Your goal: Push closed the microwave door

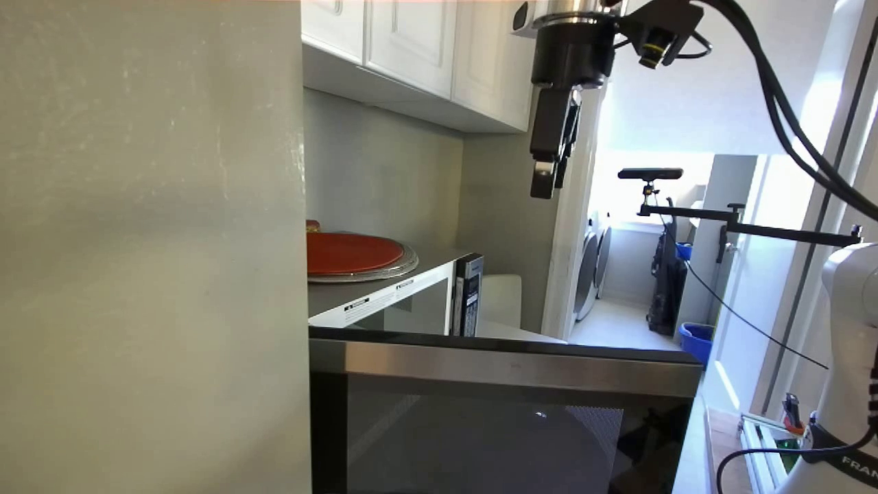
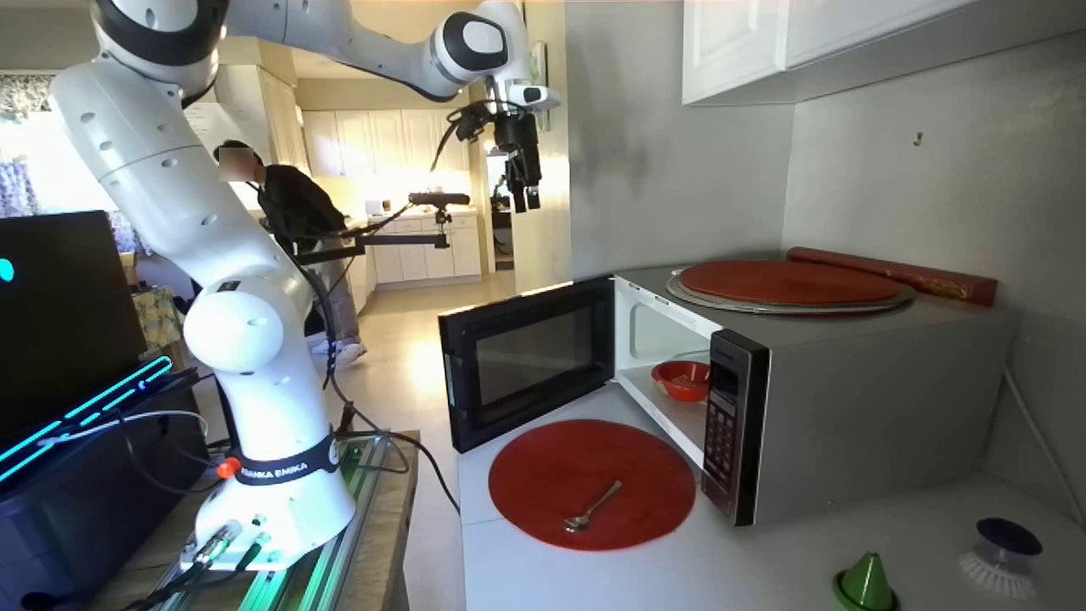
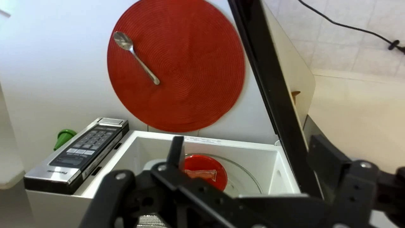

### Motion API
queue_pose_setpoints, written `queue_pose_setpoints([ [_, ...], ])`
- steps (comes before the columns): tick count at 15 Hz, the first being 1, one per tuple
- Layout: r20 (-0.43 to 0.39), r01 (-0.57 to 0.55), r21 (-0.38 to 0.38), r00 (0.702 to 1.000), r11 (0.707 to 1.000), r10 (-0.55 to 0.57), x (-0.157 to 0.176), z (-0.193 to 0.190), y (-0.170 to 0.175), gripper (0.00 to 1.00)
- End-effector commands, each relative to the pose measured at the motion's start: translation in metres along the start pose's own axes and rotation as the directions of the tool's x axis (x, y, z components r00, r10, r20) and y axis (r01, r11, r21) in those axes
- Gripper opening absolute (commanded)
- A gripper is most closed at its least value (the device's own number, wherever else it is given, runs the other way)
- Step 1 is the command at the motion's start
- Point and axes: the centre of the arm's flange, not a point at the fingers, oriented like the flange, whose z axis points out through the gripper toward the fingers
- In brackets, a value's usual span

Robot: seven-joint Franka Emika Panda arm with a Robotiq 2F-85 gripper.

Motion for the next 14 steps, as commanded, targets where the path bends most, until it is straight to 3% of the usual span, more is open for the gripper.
queue_pose_setpoints([
  [1, 0.008, -0.17, 0.097, 0.985, 0.981, 0.171, -0.03, -0.003, -0.002, 1.0],
  [3, 0.027, -0.262, 0.136, 0.965, 0.956, 0.26, -0.047, -0.005, -0.005, 1.0],
  [6, 0.024, -0.352, 0.135, 0.935, 0.926, 0.353, -0.071, 0.002, -0.012, 1.0],
  [12, 0.064, -0.39, 0.084, 0.92, 0.917, 0.386, -0.107, 0.063, -0.039, 1.0],
  [14, 0.082, -0.376, 0.104, 0.926, 0.921, 0.369, -0.115, 0.09, -0.049, 1.0],
])
